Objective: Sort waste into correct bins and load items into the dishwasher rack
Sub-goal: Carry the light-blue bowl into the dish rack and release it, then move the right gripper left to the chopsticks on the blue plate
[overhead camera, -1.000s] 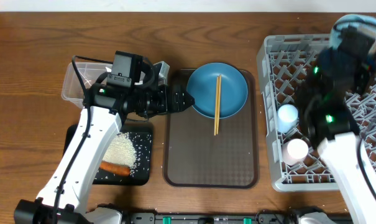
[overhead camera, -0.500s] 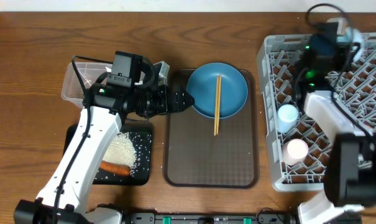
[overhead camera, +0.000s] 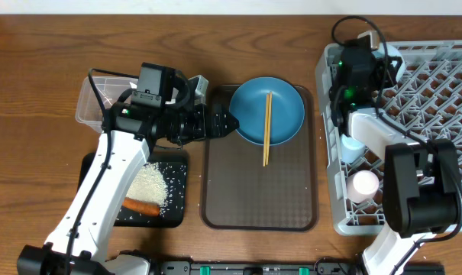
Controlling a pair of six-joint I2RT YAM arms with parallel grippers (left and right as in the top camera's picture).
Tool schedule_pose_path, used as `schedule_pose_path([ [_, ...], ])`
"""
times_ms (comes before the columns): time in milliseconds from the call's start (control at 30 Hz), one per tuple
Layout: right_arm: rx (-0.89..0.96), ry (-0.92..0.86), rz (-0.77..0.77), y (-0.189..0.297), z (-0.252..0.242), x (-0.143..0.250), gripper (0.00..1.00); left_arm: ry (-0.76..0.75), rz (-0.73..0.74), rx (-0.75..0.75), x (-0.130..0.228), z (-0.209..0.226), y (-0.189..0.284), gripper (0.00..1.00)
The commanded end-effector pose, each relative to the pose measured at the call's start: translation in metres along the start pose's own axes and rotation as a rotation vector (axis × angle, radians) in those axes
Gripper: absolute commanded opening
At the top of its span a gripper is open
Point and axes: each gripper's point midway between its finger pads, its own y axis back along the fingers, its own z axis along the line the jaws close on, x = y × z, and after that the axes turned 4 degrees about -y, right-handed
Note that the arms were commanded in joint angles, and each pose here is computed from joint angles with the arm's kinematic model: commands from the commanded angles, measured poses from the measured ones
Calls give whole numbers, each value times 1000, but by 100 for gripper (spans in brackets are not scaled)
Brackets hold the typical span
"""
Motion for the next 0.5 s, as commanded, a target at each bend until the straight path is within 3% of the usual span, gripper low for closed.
schedule_pose_path([
  [0,-95,99,-32,14,38,1,9,-17,-15,-6,-3,-1,4,98],
  [333,-94,186,-21,35,49,3,28,-17,-15,-6,-3,-1,4,98],
  [467,-40,193,8,39,41,6,53,-17,-15,-6,-3,-1,4,98],
])
